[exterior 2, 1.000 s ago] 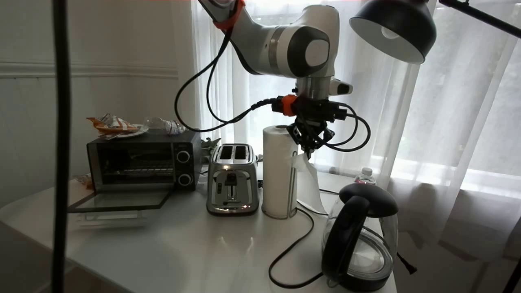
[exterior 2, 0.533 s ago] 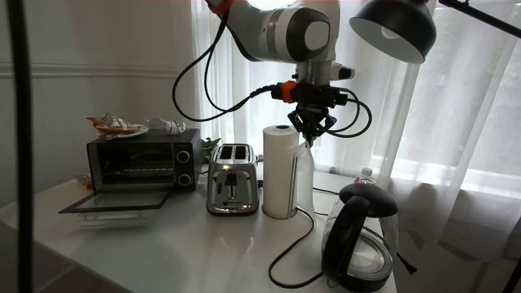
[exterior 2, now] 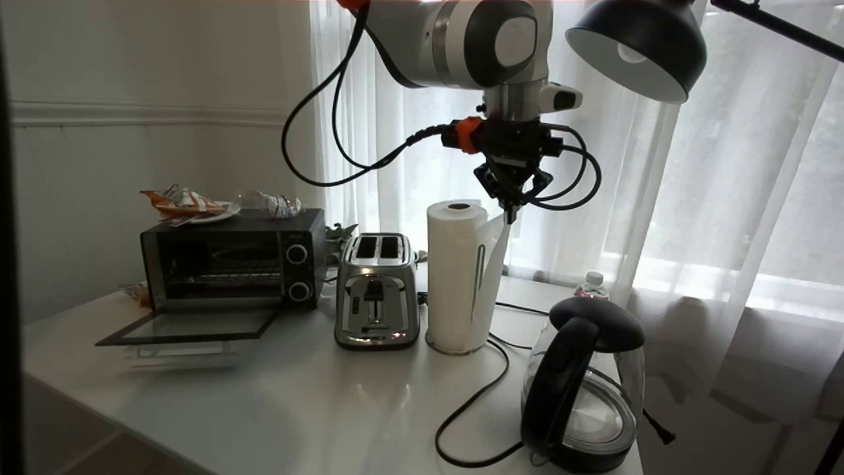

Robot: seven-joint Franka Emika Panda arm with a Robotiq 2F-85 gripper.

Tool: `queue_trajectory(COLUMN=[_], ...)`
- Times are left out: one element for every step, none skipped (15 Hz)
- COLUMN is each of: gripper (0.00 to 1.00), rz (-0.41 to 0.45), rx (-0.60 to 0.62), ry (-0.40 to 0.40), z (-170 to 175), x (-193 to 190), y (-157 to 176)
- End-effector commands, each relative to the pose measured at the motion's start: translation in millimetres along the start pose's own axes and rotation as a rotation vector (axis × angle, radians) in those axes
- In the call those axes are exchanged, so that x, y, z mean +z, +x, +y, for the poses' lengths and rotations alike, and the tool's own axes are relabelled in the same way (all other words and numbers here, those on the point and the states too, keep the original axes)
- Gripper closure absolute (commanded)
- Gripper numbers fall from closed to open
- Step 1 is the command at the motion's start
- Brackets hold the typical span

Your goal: Cut out the paper towel and put it on the cupboard

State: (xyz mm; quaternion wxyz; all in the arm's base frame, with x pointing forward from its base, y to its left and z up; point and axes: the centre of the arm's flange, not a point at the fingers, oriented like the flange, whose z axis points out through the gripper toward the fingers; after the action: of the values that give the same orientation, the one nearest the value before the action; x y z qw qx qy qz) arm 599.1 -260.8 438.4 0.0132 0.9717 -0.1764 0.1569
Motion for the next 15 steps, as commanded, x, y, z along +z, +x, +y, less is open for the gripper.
queue_trajectory(gripper=[1.0, 1.0, 1.0, 1.0, 1.0, 1.0, 1.0, 1.0, 1.0, 1.0, 1.0, 1.0, 1.0, 1.0, 1.0], rz=[0.049, 0.052, 0.047, 0.04, 0.032, 0.02, 0.01, -0.006, -0.022, -0.038, -0.06, -0.081, -0.101, -0.122, -0.148], rx=[0.079, 0.09, 0.099, 0.108, 0.117, 0.123, 0.131, 0.142, 0.15, 0.156, 0.159, 0.158, 0.156, 0.15, 0.141], ry=[-0.005, -0.011, -0.017, -0.021, -0.027, -0.037, -0.045, -0.053, -0.063, -0.07, -0.078, -0.085, -0.09, -0.092, -0.091], z=[5, 8, 10, 13, 17, 21, 25, 29, 34, 38, 42, 45, 47, 47, 47], x=[-12, -12, -11, -9, -6, -1, 3, 9, 14, 20, 25, 30, 36, 40, 45], y=[-1, -2, -3, -6, -10, -15, -19, -25, -31, -37, -44, -52, -59, -65, -74])
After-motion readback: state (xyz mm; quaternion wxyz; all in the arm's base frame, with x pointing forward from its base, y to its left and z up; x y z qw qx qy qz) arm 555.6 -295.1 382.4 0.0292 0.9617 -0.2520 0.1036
